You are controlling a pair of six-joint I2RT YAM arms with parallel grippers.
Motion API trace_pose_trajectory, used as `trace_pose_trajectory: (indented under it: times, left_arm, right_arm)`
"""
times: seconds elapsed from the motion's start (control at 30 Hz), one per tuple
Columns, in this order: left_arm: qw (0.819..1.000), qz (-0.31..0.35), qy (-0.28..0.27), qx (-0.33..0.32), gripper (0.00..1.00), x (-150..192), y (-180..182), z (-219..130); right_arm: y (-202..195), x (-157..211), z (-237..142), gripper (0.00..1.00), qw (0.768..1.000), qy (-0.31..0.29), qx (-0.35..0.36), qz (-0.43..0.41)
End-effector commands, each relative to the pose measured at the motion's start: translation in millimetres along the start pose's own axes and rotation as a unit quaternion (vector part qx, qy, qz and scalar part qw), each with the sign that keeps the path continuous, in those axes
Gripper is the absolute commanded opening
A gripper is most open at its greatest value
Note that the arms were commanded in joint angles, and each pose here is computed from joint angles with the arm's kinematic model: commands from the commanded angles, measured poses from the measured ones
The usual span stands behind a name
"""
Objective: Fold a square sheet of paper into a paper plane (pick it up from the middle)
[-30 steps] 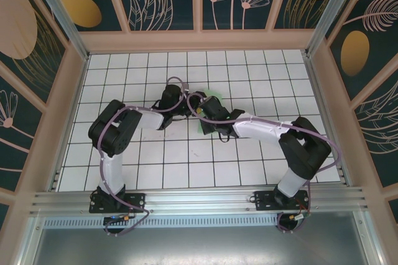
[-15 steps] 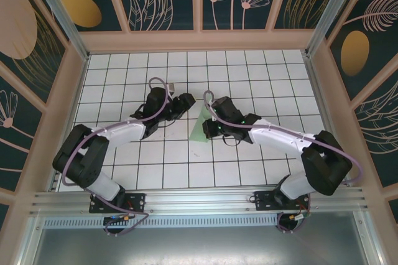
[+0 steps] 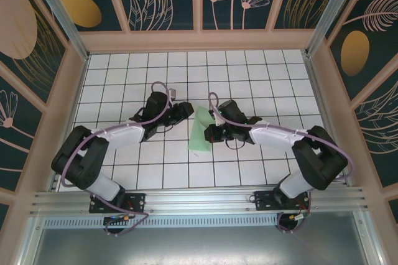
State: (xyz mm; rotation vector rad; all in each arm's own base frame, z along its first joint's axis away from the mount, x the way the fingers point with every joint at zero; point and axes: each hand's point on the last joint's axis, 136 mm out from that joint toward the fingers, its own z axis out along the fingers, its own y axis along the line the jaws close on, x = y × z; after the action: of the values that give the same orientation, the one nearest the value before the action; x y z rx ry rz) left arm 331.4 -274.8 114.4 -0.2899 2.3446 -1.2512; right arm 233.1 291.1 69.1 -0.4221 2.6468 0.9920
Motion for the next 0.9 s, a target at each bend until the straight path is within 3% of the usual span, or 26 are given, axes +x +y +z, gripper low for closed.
trace_pose_trajectory:
  times: [0.0, 0.33, 0.87]
  left_arm:
    - [1.0, 0.017, 0.014, 0.015, 0.44, 6, -1, 4]
    - [0.997, -0.023, 0.071, 0.025, 0.44, 27, 11, 25]
    - [0.992, -0.052, 0.096, 0.061, 0.43, 44, 9, 39]
  right_arm:
    - [9, -5, 5, 0.0, 0.999, 0.014, -0.05, -0.016]
    - [0, -12, 14, 0.0, 0.996, 0.034, -0.079, -0.015]
    - [-15, -9, 19, 0.0, 0.995, 0.035, -0.096, 0.008]
